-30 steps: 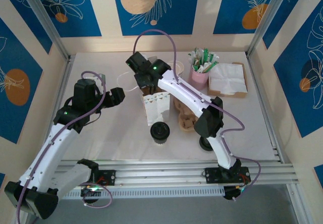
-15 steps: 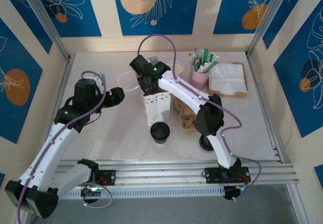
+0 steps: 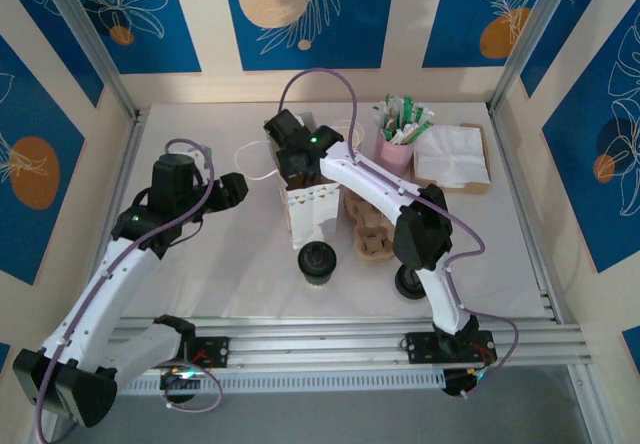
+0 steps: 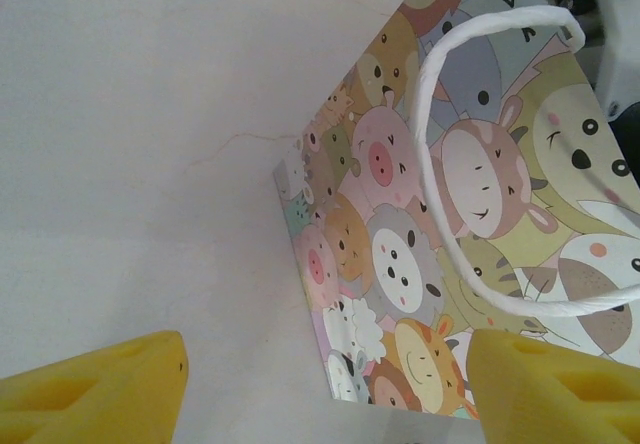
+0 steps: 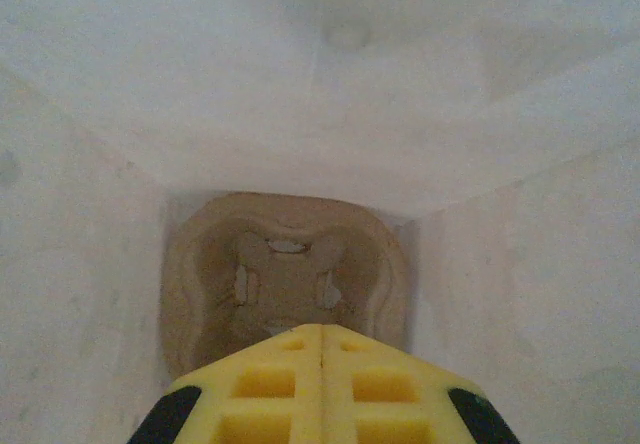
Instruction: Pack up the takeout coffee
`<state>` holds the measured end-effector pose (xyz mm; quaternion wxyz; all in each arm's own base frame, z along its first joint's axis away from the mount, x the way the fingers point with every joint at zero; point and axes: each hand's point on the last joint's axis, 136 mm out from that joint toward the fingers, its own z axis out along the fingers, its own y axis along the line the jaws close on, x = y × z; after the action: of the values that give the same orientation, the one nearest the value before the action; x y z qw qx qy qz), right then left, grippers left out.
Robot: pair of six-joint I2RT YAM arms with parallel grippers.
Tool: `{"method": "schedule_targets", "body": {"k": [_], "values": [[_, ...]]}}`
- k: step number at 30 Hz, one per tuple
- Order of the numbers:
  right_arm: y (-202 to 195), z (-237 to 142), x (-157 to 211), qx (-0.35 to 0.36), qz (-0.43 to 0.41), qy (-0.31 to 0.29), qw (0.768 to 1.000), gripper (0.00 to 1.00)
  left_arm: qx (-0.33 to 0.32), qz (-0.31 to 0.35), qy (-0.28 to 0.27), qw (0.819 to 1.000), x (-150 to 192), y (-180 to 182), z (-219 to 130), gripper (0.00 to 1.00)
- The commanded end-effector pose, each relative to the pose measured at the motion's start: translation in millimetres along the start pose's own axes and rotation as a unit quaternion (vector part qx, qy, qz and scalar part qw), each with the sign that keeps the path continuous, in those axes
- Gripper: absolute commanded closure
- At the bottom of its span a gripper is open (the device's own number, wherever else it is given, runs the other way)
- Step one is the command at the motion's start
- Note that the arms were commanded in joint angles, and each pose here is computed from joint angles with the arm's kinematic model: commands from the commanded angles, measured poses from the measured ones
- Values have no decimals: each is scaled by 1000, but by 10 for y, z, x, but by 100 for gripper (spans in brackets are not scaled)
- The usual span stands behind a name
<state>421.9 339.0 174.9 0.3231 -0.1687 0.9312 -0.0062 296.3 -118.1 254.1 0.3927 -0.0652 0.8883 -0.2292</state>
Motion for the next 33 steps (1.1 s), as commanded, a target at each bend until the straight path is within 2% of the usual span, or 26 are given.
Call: {"method": "schedule_targets", "body": {"k": [1,12,33], "values": [[13,16,1,-12,15,-7,1000,100,1,-5,-18,1000,-110,-9,7,28],[13,206,209,-5,9,19,1000,100,1,-4,-16,1000,-116,-12,60,32],[44,775,982,3,3,148,989,100,3,-4,-17,1000,-122,-19,51,33]]}}
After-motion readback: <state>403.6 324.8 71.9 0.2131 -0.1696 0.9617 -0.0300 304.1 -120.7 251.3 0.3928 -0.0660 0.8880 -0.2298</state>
